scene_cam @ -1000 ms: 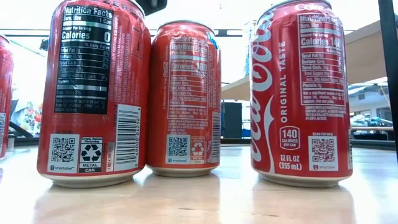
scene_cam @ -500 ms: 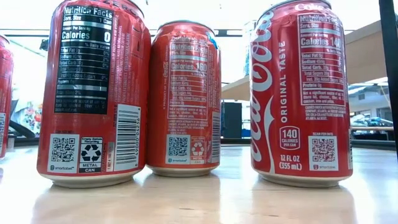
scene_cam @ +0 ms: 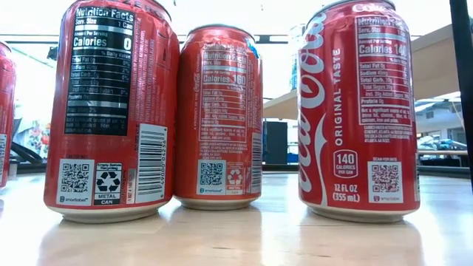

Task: Place canned beverage on shelf
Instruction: Put the top right red soda can on the shelf

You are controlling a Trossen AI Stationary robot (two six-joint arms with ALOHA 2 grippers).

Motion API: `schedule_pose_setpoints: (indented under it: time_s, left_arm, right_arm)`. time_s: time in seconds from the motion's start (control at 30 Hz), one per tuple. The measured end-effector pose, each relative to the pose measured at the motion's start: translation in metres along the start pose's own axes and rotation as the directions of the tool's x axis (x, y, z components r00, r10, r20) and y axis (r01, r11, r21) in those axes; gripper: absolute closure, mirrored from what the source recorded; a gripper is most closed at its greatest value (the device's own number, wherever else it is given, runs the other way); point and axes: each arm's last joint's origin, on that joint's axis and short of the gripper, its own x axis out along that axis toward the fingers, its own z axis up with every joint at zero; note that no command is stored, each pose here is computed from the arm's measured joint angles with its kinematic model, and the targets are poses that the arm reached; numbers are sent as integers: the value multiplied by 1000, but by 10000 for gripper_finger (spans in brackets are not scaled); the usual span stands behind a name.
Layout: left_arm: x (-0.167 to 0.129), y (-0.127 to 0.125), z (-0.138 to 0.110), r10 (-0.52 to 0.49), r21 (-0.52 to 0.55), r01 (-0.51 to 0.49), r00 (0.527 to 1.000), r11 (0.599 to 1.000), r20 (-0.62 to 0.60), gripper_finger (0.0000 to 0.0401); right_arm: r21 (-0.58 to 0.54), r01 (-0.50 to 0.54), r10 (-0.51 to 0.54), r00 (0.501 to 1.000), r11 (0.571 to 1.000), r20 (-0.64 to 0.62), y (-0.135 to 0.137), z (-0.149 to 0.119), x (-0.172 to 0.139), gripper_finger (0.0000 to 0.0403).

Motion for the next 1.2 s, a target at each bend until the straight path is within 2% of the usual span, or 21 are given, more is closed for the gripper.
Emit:
schedule_pose_setpoints:
  time_s: [0.2, 0.33, 0.53, 0.73, 0.83, 0.97, 1.2]
  left_arm:
    - [0, 3, -3, 31, -20, -32, 999, 999, -16, 86]
    - [0, 3, -3, 34, -21, -35, 999, 999, -12, 86]
    - [0, 4, -3, 48, -18, -48, 999, 999, -3, 86]
    - [0, 5, -2, 72, -13, -72, 997, 997, 15, 86]
    - [0, 5, -2, 74, -14, -74, 997, 997, 16, 86]
    - [0, 6, -2, 78, -12, -77, 997, 997, 16, 86]
    - [0, 8, -1, 115, -7, -115, 992, 993, 54, 86]
  right_arm:
    - [-96, 1, -18, 984, 995, -178, 4, -25, 22, 54]
    - [-212, -23, -26, 974, 977, -226, 10, -39, 31, 54]
    - [-368, -42, -60, 963, 929, -263, 11, -46, 30, 54]
    - [-505, -81, -83, 952, 859, -295, 10, -52, 28, 54]
    - [-534, -68, -123, 942, 843, -314, 5, -52, 28, 54]
    - [-526, -54, -170, 914, 849, -368, -8, -49, 30, 54]
    - [-491, -88, -154, 889, 867, -432, -27, -34, 36, 54]
